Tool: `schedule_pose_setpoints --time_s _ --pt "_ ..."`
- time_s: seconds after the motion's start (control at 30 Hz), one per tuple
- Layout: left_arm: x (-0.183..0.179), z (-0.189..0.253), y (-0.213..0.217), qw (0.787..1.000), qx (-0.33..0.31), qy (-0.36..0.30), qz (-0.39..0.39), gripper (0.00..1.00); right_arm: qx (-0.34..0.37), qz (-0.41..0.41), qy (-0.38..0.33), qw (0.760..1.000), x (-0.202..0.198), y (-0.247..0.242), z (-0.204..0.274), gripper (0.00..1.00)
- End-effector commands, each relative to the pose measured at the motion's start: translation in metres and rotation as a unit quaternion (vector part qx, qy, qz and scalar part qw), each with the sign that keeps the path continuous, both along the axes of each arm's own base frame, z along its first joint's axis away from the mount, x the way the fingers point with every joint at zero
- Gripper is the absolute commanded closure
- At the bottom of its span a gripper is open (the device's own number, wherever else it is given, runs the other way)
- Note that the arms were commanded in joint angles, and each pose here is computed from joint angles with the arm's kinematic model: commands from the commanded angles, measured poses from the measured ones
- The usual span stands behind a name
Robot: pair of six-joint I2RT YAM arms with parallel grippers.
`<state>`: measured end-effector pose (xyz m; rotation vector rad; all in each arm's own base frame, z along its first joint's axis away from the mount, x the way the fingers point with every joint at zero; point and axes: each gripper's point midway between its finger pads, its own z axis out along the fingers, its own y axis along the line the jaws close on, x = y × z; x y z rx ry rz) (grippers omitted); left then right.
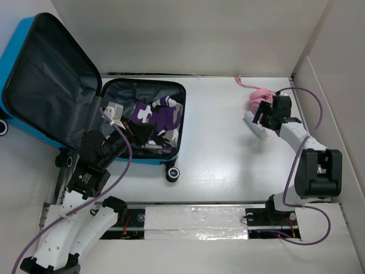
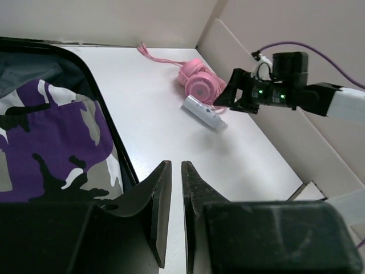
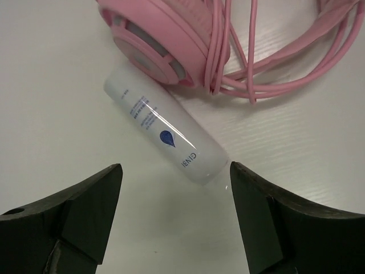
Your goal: Pack the luggage
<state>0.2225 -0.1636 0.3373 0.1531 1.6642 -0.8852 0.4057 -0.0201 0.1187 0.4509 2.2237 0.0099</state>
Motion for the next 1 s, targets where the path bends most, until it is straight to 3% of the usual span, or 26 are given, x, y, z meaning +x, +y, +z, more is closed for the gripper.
schedule_pose_setpoints --time_s 0.0,0.3,0.63,0.73,0.8,0.83,0.93,0.97 --pt "-0.004 0.022 -0.004 0.999 -0.007 -0.036 -0.011 0.88 0.006 0.046 0.002 0.999 0.009 0.006 0.007 0.18" --pt "-0.006 0.017 -0.003 0.999 0.002 -0.036 -0.008 0.85 0.021 0.046 0.061 0.997 0.023 0.002 -0.037 0.16" --pt "-0.006 0.015 0.002 0.999 0.007 -0.038 0.005 0.84 0.057 0.125 0.095 0.986 0.028 0.06 -0.063 0.15" --pt "-0.005 0.011 0.003 0.999 0.012 -0.035 0.01 0.81 0.03 0.123 0.107 0.986 0.017 0.074 -0.07 0.22" --pt "-0.005 0.01 0.003 0.999 0.012 -0.034 0.01 0.79 0.007 0.123 0.106 0.987 0.011 0.082 -0.067 0.35" --pt "-0.005 0.009 0.003 0.999 0.012 -0.034 0.01 0.72 -0.007 0.111 0.108 0.988 0.01 0.079 -0.066 0.48" --pt "-0.006 0.009 0.002 0.999 0.013 -0.034 0.007 0.54 -0.018 0.116 0.105 0.987 0.01 0.087 -0.063 0.62" --pt "-0.005 0.008 0.003 0.999 0.013 -0.034 0.008 0.52 -0.019 0.115 0.107 0.987 0.011 0.087 -0.063 0.67"
